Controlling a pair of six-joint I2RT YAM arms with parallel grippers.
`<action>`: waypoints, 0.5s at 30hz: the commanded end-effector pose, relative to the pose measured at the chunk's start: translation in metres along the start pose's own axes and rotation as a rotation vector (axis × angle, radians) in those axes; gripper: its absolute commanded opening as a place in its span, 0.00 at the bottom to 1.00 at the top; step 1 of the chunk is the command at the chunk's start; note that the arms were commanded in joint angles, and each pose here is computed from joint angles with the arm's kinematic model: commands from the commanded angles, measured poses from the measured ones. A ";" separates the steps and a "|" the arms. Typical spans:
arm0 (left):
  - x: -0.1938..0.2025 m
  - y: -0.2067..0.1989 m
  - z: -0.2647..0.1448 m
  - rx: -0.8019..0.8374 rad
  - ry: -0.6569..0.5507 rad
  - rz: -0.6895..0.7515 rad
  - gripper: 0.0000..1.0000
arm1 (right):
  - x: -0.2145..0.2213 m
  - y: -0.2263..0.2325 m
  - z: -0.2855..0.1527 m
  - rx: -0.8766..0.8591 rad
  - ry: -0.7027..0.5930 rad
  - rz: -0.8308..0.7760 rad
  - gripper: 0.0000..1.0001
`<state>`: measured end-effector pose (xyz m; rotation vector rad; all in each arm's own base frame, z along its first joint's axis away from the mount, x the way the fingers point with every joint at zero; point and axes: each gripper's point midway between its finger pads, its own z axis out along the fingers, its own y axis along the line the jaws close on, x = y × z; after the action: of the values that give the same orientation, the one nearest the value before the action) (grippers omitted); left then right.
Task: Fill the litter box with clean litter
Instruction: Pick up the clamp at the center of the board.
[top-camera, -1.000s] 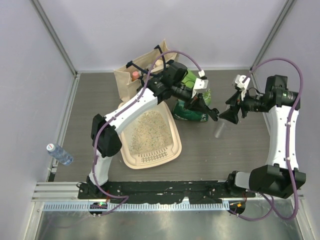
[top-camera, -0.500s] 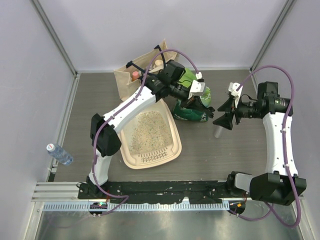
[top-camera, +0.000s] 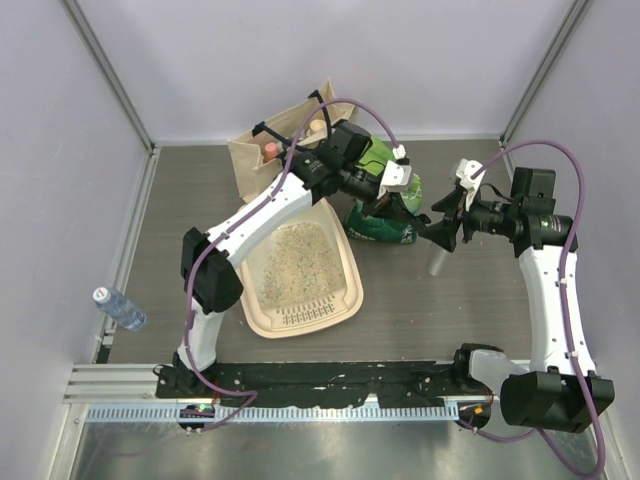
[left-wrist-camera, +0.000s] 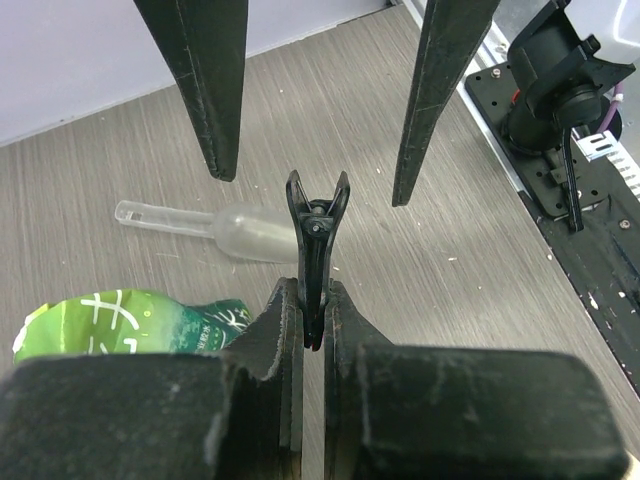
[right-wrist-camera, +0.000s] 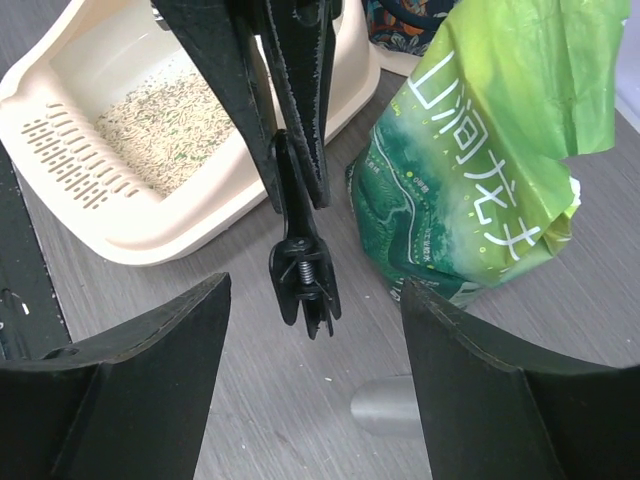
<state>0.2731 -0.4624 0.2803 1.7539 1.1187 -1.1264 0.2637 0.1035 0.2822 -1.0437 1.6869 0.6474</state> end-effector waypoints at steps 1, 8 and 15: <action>-0.029 0.000 -0.008 -0.014 -0.033 0.065 0.00 | -0.012 -0.003 0.003 -0.013 -0.036 -0.033 0.73; -0.030 -0.003 -0.007 -0.003 -0.035 0.051 0.00 | -0.010 0.003 0.012 -0.070 -0.031 -0.028 0.66; -0.025 -0.004 -0.006 0.004 -0.022 0.037 0.00 | -0.021 0.001 0.009 -0.065 -0.049 -0.059 0.62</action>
<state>0.2713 -0.4619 0.2865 1.7545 1.1161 -1.1248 0.2691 0.1143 0.2747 -1.0771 1.6817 0.7115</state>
